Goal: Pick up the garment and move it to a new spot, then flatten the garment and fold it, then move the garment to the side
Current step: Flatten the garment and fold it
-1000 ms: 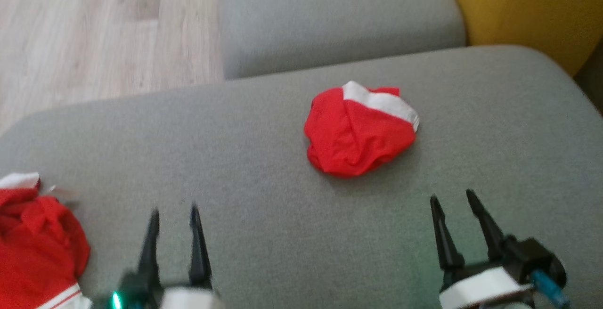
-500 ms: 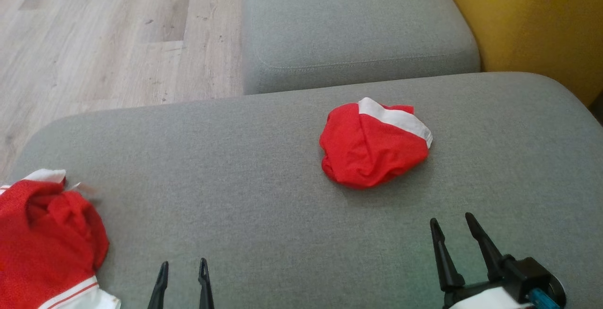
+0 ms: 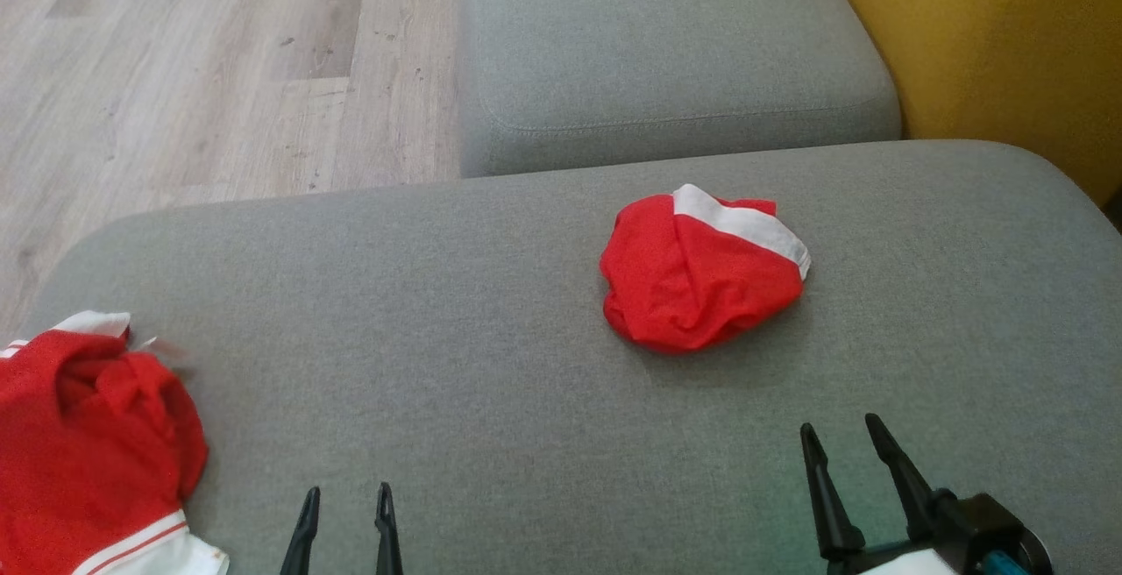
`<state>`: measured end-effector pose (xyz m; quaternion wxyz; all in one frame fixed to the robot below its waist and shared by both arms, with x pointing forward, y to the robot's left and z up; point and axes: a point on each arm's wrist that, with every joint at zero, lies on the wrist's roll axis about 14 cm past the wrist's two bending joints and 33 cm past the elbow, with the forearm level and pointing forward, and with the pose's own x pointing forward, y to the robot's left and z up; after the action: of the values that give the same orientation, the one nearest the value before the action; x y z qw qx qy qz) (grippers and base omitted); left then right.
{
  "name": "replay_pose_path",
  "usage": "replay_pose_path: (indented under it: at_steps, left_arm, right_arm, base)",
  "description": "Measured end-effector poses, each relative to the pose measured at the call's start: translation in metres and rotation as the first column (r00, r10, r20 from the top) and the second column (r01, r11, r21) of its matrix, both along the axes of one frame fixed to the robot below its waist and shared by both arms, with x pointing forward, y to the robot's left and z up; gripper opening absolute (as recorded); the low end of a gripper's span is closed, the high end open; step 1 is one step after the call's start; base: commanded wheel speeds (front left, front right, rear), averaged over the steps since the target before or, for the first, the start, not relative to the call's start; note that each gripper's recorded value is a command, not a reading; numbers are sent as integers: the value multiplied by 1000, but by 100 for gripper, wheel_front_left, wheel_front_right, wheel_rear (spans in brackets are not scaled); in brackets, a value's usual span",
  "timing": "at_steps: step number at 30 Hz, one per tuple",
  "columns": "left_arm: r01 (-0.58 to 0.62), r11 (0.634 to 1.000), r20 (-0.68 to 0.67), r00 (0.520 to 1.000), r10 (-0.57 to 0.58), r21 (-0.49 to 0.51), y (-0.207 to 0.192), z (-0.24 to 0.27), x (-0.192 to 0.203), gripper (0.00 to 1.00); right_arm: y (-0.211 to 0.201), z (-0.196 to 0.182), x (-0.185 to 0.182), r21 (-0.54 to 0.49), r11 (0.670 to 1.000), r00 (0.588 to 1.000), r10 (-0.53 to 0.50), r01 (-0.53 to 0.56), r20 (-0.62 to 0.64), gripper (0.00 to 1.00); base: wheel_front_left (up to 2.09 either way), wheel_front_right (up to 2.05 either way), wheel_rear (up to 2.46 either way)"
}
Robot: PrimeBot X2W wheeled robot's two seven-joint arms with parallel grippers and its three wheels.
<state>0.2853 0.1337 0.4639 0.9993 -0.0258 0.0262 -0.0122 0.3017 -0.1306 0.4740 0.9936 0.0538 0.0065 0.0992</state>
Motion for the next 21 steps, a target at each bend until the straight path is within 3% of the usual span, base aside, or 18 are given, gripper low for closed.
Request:
replay_pose_path:
  at_steps: [21]
  left_arm:
    - [48, 999, -64, 997, -47, 3, -12, -16, 16, 100]
  right_arm:
    - [-6, -14, -4, 5, 1000, 998, -27, 28, -49, 100]
  base:
    - [0, 0, 0]
